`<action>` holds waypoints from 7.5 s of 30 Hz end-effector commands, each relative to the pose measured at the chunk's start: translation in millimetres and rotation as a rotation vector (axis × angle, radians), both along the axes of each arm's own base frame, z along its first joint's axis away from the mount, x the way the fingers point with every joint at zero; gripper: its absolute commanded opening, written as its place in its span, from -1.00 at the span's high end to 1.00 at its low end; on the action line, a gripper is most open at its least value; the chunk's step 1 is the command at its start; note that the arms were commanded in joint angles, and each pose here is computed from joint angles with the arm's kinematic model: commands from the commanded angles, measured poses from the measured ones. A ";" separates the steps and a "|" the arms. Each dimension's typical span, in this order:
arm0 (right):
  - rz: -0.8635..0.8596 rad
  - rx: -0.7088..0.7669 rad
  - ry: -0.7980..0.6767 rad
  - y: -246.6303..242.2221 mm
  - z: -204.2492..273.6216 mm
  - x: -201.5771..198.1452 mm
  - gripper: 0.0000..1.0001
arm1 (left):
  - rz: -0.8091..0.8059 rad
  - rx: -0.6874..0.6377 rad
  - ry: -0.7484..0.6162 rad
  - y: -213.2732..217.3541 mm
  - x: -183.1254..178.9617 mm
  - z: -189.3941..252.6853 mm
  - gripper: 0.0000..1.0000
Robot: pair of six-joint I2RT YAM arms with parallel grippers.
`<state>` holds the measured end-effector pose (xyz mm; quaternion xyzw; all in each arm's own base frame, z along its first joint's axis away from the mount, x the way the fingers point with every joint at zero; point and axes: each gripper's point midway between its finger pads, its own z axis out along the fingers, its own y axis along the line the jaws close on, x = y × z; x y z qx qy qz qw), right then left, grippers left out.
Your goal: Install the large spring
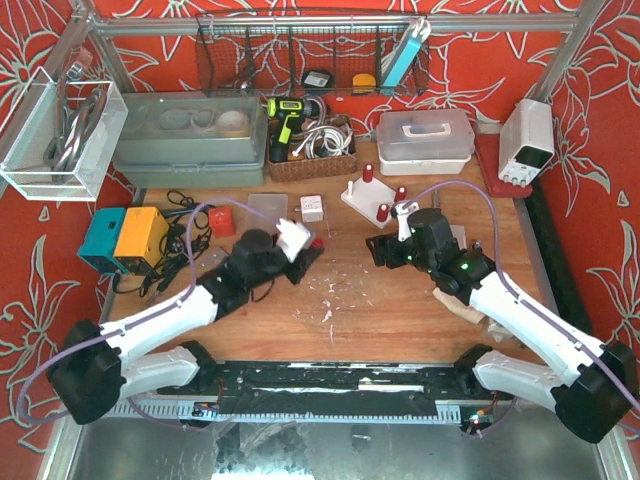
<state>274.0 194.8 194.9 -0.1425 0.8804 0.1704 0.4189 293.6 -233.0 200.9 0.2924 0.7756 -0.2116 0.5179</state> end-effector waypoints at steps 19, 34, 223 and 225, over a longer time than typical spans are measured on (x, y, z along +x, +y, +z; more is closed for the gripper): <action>0.487 0.193 0.386 84.0 6.6 -93.9 -0.47 | -0.280 -0.077 -0.514 -45.1 -96.2 -17.7 0.90; 0.535 0.096 0.412 125.3 -14.1 -107.8 -0.18 | -0.288 -0.105 -0.473 -48.2 -99.9 -16.6 0.93; -0.537 -0.376 -0.404 -192.2 -92.6 86.2 -0.98 | 0.657 -0.119 -0.343 203.9 20.8 -62.8 -1.00; -0.543 -0.376 -0.392 -194.3 -94.7 86.9 -0.98 | 0.652 -0.111 -0.331 203.0 22.8 -67.3 -1.00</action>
